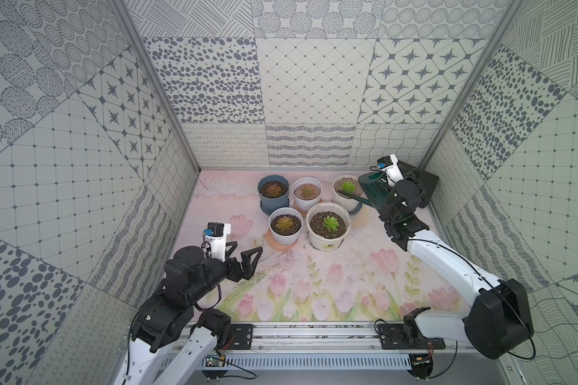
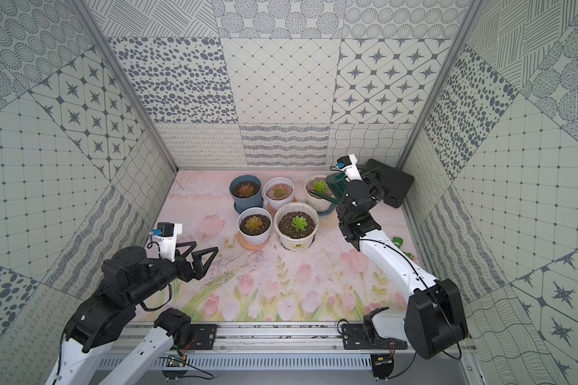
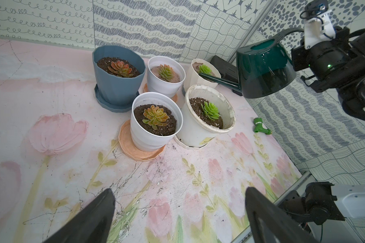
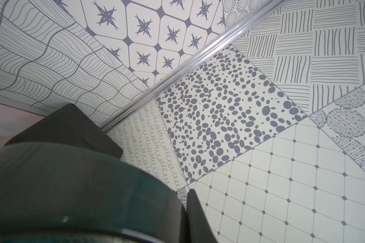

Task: Water the succulent around the soil edge
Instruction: Water the soil of the potted plant with water.

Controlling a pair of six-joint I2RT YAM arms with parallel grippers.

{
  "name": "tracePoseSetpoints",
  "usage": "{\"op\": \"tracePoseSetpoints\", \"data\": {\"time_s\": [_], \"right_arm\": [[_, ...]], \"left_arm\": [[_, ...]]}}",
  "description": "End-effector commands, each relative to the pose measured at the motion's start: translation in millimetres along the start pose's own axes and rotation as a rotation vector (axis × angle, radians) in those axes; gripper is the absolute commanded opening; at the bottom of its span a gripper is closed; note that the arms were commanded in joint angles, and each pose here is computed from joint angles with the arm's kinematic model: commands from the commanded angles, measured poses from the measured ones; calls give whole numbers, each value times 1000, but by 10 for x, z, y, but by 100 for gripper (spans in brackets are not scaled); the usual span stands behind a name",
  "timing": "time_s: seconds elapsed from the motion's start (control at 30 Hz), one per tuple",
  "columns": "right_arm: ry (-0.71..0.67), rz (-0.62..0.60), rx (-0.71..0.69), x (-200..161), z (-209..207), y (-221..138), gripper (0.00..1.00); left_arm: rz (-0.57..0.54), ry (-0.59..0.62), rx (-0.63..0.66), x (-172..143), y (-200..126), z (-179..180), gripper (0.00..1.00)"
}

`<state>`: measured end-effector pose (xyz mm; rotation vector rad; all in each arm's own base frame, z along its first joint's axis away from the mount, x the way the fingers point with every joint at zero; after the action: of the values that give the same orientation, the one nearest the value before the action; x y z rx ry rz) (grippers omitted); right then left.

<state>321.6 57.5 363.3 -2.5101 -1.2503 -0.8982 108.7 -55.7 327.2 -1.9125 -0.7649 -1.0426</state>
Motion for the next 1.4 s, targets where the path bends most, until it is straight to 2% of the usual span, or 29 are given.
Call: {"op": "tracePoseSetpoints", "data": {"time_s": [0.0,0.37,0.83,1.37], "right_arm": [[24,-12,-48,141,-67,36,0],[91,-11,-88,329,-100,125,0],[137,-25,-113,401,-337,103,0],[135,-6,-137,540,-357,237,0]], "left_arm": [[-51,15,-17,72,-2,-23,99],[-47,14,-23,74,6,-27,99],[-44,14,-26,72,10,-29,99],[-44,14,-23,69,8,-25,99]]}}
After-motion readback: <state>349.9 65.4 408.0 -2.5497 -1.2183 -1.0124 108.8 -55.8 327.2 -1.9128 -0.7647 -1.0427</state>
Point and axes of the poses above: each gripper's point midway between its finger pads, its own y axis out along the fingers, its own z axis along the line the jaws close on, x = y × z, the point moved 9 cm from there along -y, back along the fingers, and after that the axes turned 2 degrees about y, right-handed, at the moved point
